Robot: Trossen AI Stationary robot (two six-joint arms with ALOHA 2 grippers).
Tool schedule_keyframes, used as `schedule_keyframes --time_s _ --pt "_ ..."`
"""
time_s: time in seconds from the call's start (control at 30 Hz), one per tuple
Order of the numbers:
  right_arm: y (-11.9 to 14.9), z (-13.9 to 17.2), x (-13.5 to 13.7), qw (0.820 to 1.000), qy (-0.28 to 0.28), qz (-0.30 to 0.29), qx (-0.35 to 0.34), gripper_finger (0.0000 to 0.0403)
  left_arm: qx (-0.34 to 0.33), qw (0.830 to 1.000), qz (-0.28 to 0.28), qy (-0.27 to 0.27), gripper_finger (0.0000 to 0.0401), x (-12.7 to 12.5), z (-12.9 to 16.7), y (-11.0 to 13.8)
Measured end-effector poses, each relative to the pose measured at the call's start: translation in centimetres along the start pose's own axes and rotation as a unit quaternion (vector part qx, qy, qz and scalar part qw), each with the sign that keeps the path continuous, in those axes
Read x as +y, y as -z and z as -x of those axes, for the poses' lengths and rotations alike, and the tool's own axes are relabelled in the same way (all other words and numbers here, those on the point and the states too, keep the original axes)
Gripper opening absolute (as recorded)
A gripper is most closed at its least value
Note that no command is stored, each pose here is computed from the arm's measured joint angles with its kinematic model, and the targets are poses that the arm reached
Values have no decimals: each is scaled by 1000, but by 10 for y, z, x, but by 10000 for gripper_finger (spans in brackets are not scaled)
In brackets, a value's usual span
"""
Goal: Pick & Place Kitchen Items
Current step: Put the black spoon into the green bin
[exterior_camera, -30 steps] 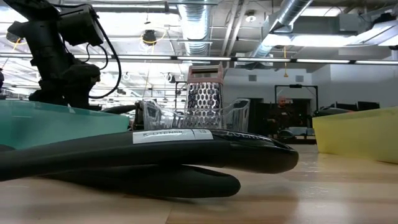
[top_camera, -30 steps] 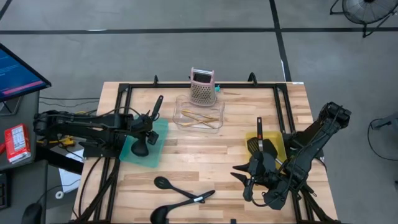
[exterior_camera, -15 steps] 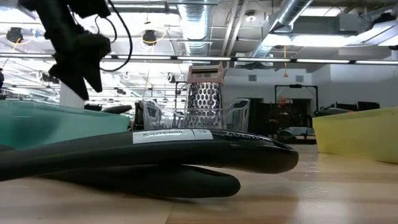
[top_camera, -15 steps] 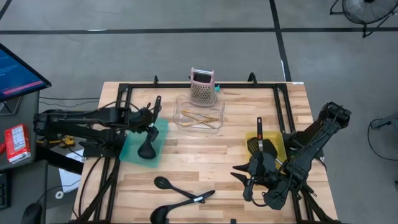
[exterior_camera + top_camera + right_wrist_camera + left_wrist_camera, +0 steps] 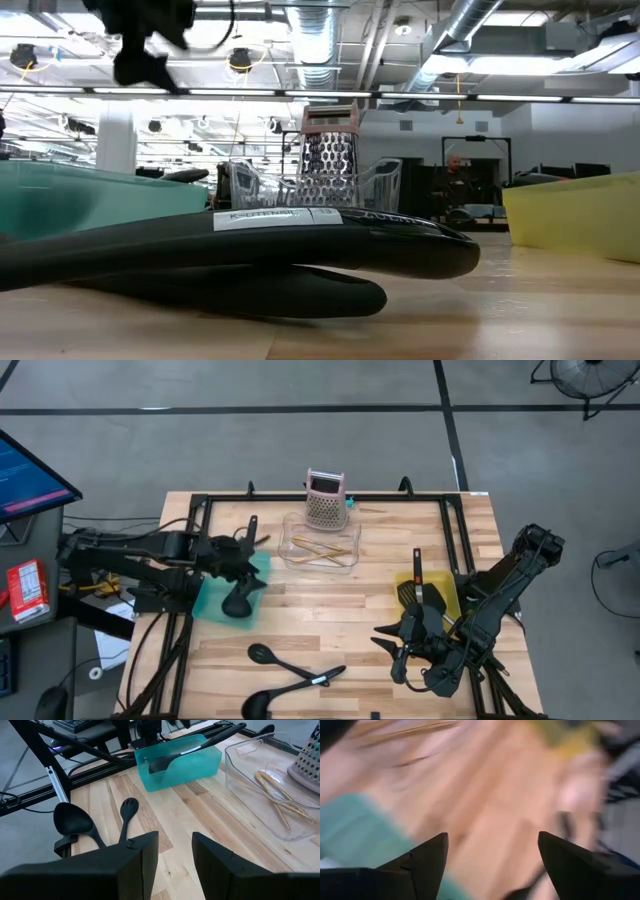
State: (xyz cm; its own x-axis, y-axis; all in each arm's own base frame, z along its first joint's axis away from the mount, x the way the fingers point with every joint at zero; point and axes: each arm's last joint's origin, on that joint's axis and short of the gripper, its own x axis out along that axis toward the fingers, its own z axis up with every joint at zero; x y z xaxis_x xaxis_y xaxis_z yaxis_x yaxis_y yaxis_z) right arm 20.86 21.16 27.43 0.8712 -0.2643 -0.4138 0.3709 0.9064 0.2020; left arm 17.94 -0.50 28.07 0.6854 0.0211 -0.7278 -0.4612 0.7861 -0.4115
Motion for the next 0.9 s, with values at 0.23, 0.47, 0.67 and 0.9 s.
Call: schedule_keyframes --time_s 0.23,0.47,0.67,0.9 --pt "0 0 0 1000 0 0 0 118 0 989 -78 128 289 -51 -9 18" --pt "-2 -3 -2 1000 6 -3 -1 118 38 974 -137 177 289 -100 -37 49" --pt "-4 -7 -3 1000 12 -8 -3 118 73 970 -169 161 289 -135 -62 64" --pt "-5 -8 -3 1000 13 -10 -4 118 126 961 -218 117 289 -157 -96 91"
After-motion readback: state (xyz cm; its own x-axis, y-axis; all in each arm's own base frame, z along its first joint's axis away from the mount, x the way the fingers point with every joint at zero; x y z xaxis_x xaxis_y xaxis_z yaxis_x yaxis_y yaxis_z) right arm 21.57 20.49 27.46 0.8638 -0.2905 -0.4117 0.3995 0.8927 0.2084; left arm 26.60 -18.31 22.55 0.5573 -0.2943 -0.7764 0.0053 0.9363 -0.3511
